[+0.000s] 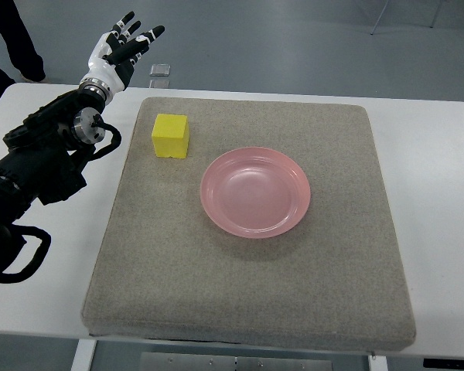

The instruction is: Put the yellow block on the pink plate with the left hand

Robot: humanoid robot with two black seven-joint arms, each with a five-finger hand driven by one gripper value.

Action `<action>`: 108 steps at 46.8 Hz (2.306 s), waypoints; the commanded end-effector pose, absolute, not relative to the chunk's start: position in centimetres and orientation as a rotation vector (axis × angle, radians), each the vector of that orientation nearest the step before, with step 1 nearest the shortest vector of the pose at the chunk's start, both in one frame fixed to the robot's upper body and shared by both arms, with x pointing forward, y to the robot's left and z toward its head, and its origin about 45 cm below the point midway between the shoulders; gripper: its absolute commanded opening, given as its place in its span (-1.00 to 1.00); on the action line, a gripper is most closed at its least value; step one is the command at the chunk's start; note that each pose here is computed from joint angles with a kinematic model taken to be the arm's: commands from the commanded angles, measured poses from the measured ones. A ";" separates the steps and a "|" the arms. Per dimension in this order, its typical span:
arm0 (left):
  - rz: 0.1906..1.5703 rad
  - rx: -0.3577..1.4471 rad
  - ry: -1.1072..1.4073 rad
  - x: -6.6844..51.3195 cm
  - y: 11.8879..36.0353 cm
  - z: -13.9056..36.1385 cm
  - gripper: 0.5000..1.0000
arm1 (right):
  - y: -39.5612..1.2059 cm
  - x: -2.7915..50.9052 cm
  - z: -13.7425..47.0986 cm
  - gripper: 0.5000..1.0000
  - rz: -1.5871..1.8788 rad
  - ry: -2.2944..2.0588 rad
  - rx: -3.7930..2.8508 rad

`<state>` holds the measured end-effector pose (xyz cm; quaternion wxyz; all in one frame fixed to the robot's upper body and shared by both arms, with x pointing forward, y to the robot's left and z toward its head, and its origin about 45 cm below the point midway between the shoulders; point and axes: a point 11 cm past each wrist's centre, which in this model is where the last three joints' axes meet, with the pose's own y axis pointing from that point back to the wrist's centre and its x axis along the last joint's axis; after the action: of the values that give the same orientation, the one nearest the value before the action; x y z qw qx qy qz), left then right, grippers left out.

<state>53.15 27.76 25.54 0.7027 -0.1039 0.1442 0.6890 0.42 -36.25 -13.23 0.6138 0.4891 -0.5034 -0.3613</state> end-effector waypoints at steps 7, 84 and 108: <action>1.542 -0.249 0.310 53.2 27.9 25.7 0.97 | -36.2 0.4 -13.2 0.69 -0.835 -1.160 1.127; 1.006 0.386 -0.355 52.1 24.2 33.1 0.96 | -36.2 0.4 -13.2 0.69 -0.835 -1.160 1.127; 0.605 0.819 -0.806 49.2 24.7 36.0 0.95 | -36.2 0.4 -13.2 0.69 -0.835 -1.160 1.128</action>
<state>49.62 24.47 35.51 0.7995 0.3641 -0.3664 0.3064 0.39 -36.24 -13.24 0.6137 0.4891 -0.5033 -0.3617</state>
